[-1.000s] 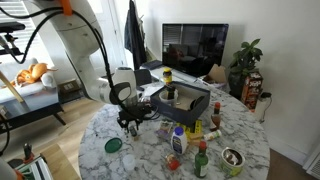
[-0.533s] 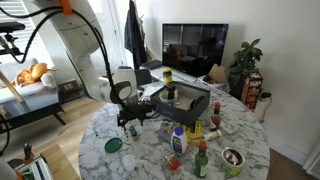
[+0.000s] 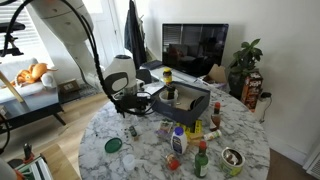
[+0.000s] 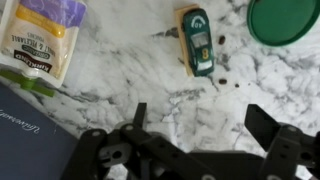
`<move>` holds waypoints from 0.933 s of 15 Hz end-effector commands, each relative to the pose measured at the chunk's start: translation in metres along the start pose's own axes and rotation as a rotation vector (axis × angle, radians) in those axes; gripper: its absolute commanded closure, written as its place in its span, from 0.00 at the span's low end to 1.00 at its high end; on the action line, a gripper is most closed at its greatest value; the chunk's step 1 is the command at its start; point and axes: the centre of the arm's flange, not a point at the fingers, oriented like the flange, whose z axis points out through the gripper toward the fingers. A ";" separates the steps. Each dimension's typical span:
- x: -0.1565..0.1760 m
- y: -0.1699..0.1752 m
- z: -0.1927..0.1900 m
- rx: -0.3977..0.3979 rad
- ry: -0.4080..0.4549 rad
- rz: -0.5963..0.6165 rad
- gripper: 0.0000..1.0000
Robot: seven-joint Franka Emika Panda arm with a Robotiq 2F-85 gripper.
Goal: Place the toy car on two stacked blocks
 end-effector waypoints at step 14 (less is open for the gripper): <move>-0.021 -0.012 -0.101 -0.060 0.196 0.686 0.00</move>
